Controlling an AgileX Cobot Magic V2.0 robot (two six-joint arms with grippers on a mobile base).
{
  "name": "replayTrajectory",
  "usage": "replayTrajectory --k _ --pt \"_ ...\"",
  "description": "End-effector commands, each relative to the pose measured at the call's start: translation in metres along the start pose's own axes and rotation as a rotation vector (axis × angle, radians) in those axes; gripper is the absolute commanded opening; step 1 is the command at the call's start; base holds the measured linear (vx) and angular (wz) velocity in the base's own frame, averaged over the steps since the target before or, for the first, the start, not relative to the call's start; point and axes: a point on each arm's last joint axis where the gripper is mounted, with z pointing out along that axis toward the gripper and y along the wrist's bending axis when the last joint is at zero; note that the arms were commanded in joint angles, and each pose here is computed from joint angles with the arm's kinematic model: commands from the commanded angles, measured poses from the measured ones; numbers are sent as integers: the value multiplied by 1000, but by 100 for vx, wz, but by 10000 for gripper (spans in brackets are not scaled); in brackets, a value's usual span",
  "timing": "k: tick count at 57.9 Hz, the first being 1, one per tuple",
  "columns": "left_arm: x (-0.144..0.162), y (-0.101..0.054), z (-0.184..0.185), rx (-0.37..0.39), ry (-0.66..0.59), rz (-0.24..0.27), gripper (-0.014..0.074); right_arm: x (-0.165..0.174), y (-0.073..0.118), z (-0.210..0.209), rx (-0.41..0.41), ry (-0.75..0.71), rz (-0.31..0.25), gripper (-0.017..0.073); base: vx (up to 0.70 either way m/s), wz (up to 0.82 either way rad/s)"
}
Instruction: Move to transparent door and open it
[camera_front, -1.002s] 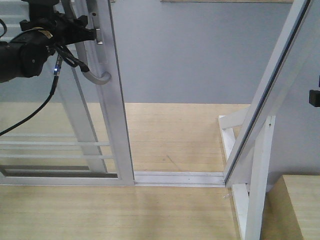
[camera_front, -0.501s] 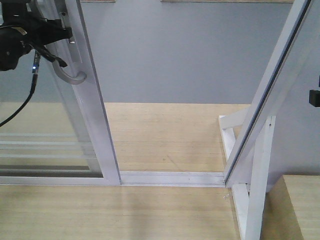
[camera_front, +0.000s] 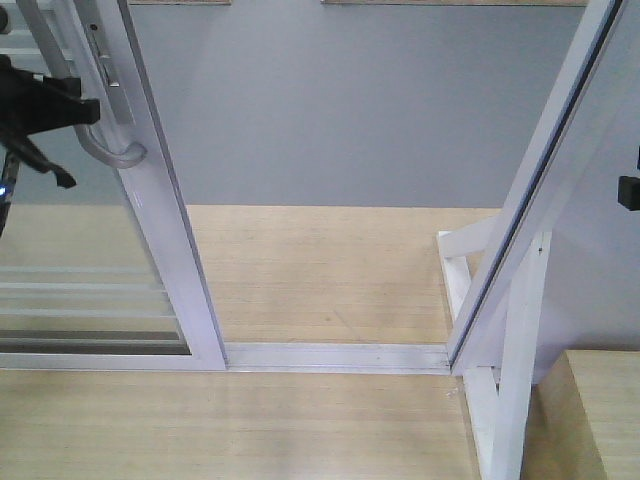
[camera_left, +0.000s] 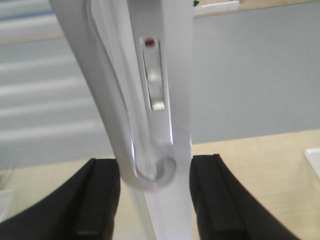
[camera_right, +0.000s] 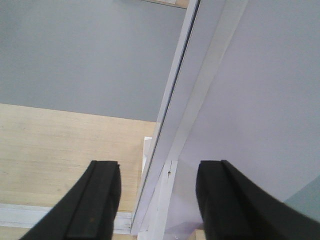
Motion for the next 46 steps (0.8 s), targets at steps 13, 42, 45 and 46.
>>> replayTrajectory --k 13,42,45,46 --pt "20 -1 -96 -21 -164 -11 440 -17 -2 -7 2 -114 -5 417 0 0" --pt "17 0 -205 -52 -515 -19 440 -16 -2 -7 2 -111 -5 417 0 0" --pt "17 0 -206 -52 -518 -19 440 -16 -2 -7 2 -111 -5 417 0 0" --pt "16 0 -207 -53 -521 -19 440 -16 -2 -7 2 -111 -5 417 0 0"
